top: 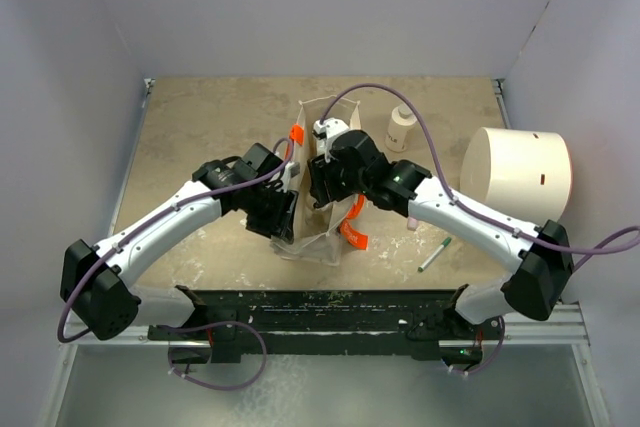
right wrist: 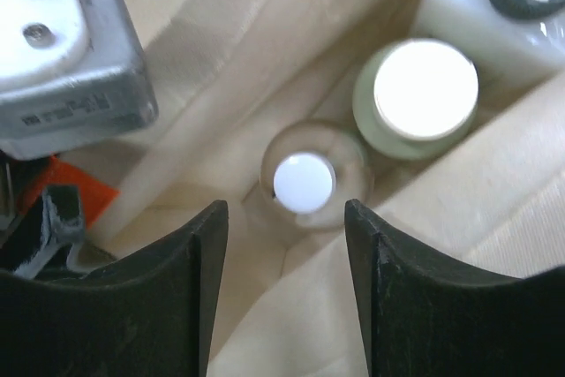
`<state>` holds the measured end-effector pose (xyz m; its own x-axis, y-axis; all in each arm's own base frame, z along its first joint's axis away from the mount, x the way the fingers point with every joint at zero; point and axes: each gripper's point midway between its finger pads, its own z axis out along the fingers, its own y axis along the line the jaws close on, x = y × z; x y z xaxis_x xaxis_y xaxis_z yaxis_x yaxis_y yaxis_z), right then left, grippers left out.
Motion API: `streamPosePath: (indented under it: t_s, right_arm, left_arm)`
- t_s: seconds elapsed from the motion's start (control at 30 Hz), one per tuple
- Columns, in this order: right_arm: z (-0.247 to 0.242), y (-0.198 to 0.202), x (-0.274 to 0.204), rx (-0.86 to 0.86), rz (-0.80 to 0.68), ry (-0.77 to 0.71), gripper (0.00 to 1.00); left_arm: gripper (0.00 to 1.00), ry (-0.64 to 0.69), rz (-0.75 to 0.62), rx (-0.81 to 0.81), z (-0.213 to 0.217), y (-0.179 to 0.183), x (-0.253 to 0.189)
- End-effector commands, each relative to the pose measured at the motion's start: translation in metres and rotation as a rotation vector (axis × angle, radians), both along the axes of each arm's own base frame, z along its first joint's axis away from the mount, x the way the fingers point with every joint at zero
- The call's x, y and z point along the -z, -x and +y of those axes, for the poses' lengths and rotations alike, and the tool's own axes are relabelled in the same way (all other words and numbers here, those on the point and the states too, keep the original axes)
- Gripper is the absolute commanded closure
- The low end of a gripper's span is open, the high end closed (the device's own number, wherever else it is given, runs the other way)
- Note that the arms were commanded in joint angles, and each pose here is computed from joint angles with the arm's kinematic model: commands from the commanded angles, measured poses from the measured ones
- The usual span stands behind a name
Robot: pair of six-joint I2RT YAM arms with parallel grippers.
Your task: Take the personal care products out of the canvas bag
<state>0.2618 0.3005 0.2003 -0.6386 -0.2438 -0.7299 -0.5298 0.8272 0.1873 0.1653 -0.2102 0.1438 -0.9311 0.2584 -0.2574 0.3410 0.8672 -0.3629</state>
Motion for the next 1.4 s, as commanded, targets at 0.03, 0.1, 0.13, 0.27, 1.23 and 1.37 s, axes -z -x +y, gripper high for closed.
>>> streamPosePath:
  t_s: [0.03,0.1,0.13,0.27,1.23,1.37]
  right_arm:
    - [0.026,-0.025,-0.02,-0.141,-0.261,-0.078,0.44]
    - [0.026,-0.029,-0.01,-0.139,-0.279,-0.07,0.45]
    - [0.026,-0.029,-0.005,-0.142,-0.279,-0.058,0.45]
    - [0.029,-0.03,0.015,-0.195,-0.277,-0.01,0.47]
    - [0.018,-0.03,0.038,-0.087,-0.258,-0.034,1.0]
    - [0.02,-0.029,0.026,0.0,-0.217,-0.127,1.0]
  left_arm:
    - [0.45,-0.031,0.037,0.032,0.005,0.007,0.002]
    - [0.45,-0.028,0.04,0.032,0.004,0.007,0.001]
    - [0.45,-0.027,0.041,0.032,0.003,0.007,0.001]
    - [0.45,-0.026,0.038,0.031,0.003,0.006,0.0]
    - [0.42,0.0,0.035,0.012,-0.001,0.005,-0.005]
    - [0.35,0.015,0.037,0.005,-0.003,0.006,-0.006]
